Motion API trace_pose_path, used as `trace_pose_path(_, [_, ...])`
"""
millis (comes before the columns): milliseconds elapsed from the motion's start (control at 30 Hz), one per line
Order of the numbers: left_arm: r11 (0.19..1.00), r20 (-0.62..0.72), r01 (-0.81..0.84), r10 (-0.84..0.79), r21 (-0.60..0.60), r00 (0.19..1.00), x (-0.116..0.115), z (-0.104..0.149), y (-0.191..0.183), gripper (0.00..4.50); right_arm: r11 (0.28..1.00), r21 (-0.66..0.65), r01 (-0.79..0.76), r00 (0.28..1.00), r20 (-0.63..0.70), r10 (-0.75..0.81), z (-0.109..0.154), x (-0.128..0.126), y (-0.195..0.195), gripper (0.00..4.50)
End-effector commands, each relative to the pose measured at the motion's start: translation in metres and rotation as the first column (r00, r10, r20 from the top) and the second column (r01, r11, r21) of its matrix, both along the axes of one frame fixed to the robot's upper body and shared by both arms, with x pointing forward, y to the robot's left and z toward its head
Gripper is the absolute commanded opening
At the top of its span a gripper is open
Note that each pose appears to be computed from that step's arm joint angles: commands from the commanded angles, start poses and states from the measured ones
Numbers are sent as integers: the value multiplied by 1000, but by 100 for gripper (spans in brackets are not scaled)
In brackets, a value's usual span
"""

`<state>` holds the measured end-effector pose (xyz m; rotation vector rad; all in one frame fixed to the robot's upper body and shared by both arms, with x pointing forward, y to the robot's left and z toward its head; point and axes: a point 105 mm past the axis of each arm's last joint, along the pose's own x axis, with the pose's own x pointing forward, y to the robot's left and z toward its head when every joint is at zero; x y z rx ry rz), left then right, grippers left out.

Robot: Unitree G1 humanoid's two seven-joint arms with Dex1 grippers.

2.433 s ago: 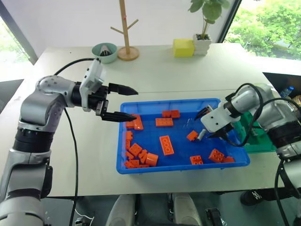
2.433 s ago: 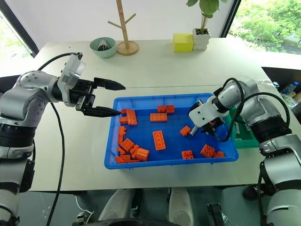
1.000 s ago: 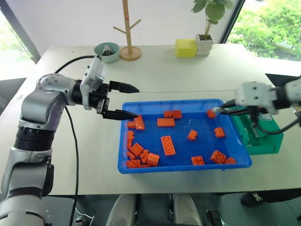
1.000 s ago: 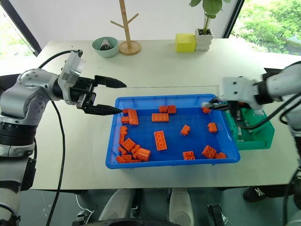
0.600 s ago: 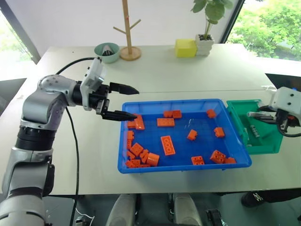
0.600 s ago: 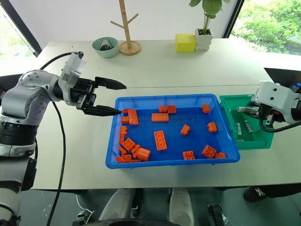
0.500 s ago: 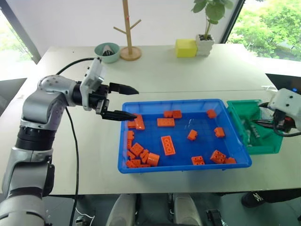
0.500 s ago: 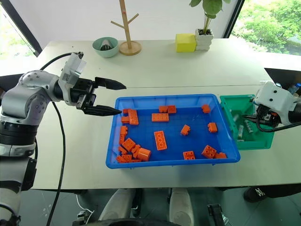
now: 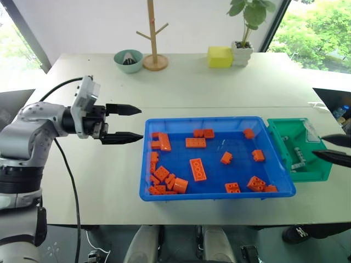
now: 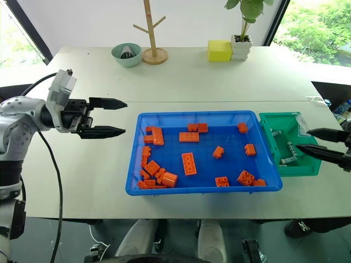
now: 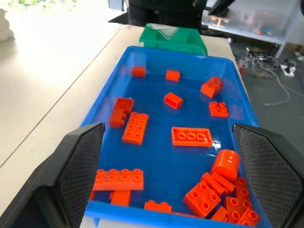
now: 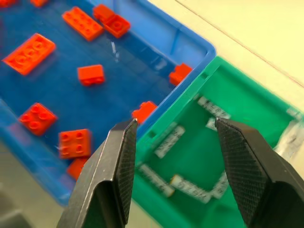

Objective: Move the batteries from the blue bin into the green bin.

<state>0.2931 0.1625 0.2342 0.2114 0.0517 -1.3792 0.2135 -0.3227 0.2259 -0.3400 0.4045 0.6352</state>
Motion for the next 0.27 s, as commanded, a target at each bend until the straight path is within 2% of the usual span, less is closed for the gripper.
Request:
trace_pose_path(33, [1000,35,-22,23,-16,999,-6,11,7,450,999,33,-9,1000,24,8,3,-9,-2,264])
trace_pose_path(267, [996,19,-91,91,-18,996,-4,9,20,450,994,107,-27,1000,9,27,-10,-16,7,264])
